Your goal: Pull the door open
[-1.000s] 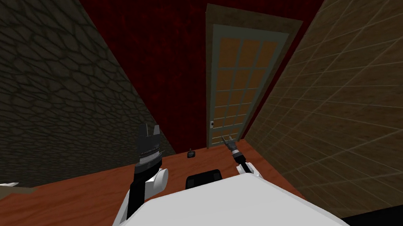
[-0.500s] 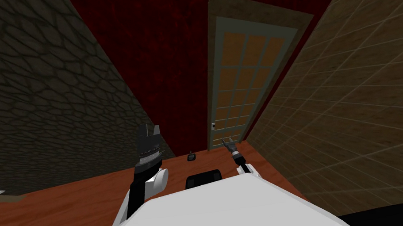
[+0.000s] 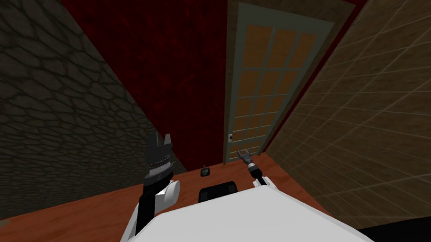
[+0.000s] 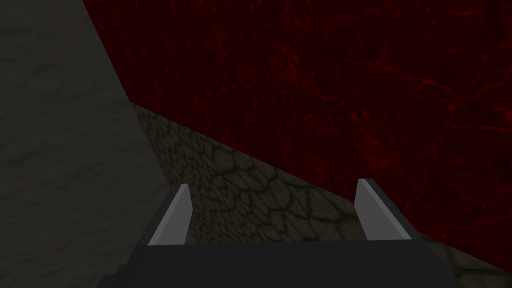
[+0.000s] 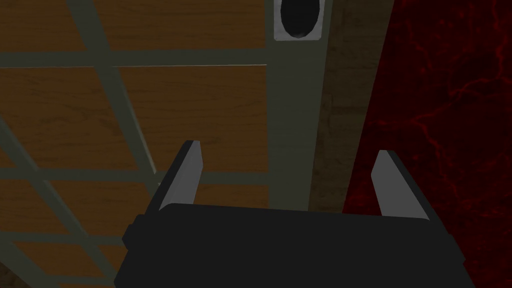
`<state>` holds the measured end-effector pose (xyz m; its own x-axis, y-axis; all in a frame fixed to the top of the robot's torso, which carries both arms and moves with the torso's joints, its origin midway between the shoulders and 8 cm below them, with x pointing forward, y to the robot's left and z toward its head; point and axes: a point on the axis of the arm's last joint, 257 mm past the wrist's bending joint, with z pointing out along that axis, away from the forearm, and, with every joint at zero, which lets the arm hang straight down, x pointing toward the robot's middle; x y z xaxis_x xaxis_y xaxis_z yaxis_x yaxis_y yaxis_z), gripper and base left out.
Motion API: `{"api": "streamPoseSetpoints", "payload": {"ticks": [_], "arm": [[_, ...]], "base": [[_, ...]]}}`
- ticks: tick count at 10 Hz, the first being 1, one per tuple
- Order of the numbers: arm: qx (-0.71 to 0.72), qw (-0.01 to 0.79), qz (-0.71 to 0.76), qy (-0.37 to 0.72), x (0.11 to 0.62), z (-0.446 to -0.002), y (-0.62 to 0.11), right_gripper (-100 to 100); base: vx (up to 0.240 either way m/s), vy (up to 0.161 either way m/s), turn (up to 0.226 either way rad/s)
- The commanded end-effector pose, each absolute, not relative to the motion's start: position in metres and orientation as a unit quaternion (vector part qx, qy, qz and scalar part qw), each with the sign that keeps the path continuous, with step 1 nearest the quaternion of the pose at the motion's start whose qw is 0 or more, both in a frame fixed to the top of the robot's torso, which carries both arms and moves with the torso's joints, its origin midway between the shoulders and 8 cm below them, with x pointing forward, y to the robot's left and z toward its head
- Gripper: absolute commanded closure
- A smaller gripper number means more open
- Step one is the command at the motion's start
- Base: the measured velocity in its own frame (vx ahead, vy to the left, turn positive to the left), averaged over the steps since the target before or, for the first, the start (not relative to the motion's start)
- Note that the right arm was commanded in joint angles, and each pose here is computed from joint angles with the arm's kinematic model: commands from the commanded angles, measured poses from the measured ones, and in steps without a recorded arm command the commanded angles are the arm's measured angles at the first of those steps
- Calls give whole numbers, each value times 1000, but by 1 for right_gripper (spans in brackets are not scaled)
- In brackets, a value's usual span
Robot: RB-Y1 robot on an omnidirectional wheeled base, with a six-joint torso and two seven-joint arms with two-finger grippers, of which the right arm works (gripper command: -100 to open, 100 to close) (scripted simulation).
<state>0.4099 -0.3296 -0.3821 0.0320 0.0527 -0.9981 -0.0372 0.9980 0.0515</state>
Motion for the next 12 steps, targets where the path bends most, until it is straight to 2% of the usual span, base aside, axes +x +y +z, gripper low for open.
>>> {"api": "streamPoseSetpoints", "payload": {"ticks": [1, 5, 8, 12], "arm": [[-2, 714, 25, 700, 408, -390, -328, -100], [-10, 709, 20, 705, 406, -397, -324, -100], [6, 711, -9, 703, 414, -395, -341, -100], [45, 710, -54, 701, 426, -394, -366, -100]], "base": [[130, 35, -12], [145, 22, -7], [42, 7, 203], [66, -44, 294]]}}
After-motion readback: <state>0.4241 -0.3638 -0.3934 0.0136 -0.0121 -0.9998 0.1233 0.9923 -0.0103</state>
